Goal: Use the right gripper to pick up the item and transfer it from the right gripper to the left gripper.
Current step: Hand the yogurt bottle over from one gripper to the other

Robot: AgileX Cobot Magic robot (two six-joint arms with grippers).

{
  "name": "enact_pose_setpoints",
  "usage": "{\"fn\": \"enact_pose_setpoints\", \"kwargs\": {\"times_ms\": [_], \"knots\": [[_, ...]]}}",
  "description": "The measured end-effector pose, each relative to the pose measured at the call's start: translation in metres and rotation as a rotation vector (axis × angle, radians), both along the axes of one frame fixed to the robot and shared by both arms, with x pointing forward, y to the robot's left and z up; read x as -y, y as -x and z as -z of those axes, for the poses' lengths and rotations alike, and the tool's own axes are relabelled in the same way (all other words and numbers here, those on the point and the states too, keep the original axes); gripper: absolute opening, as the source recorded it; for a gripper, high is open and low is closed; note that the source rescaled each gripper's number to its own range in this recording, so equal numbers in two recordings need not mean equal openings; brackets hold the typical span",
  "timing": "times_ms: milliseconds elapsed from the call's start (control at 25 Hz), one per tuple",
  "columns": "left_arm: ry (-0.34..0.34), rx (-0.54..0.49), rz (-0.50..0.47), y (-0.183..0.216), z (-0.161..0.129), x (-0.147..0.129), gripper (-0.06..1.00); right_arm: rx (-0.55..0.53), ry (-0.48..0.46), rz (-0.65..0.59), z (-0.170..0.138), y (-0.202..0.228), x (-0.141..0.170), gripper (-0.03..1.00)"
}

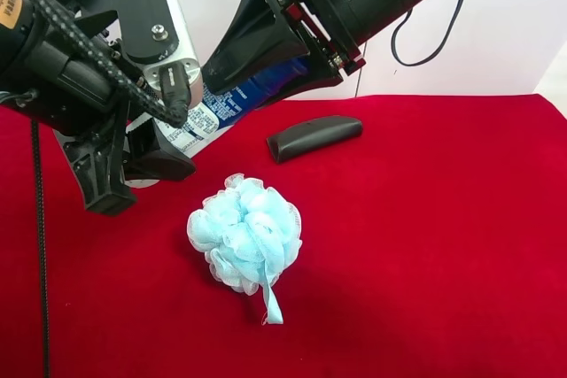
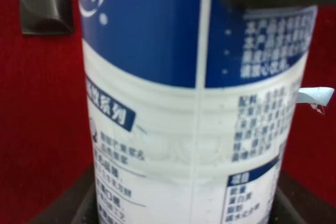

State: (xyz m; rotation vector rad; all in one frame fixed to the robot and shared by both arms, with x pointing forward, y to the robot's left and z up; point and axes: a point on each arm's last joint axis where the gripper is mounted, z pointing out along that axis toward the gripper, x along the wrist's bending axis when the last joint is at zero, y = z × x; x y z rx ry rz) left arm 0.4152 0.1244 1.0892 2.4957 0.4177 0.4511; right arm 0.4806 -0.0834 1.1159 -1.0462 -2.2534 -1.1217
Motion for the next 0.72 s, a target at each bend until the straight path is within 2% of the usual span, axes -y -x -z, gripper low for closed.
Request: {"fn": "enact_pose_setpoints", "kwargs": {"times_ms": [320,360,400,440,480,560,720], "knots": [[0.000,0.000,0.000,0.0000,0.0000,0.0000,0.06,0.000,0.000,0.000,0.0000,0.0000,0.0000,0.01],[-0.001,-0.001,0.000,0.0001,0.0001,-0.0001,0.06,0.001,0.000,0.002,0.0000,-0.0002,0.0000,0.05],[-0.005,-0.006,0.000,0.0000,0.0009,0.0001,0.06,0.005,-0.003,0.008,-0.0002,-0.0009,-0.0002,0.20],[-0.007,-0.007,0.001,-0.0001,0.0012,0.0002,0.06,0.011,-0.004,0.015,-0.0003,-0.0017,-0.0002,0.43],[-0.007,-0.007,0.001,-0.0001,0.0012,0.0002,0.06,0.024,0.007,0.020,0.0005,-0.0028,0.0003,0.78],[-0.007,-0.007,0.001,-0.0001,0.0012,0.0002,0.06,0.033,0.015,0.024,0.0012,-0.0035,0.0008,0.92],[-0.007,-0.007,0.001,-0.0001,0.0012,0.0002,0.06,0.038,0.023,0.022,0.0018,-0.0037,0.0012,0.99]]}}
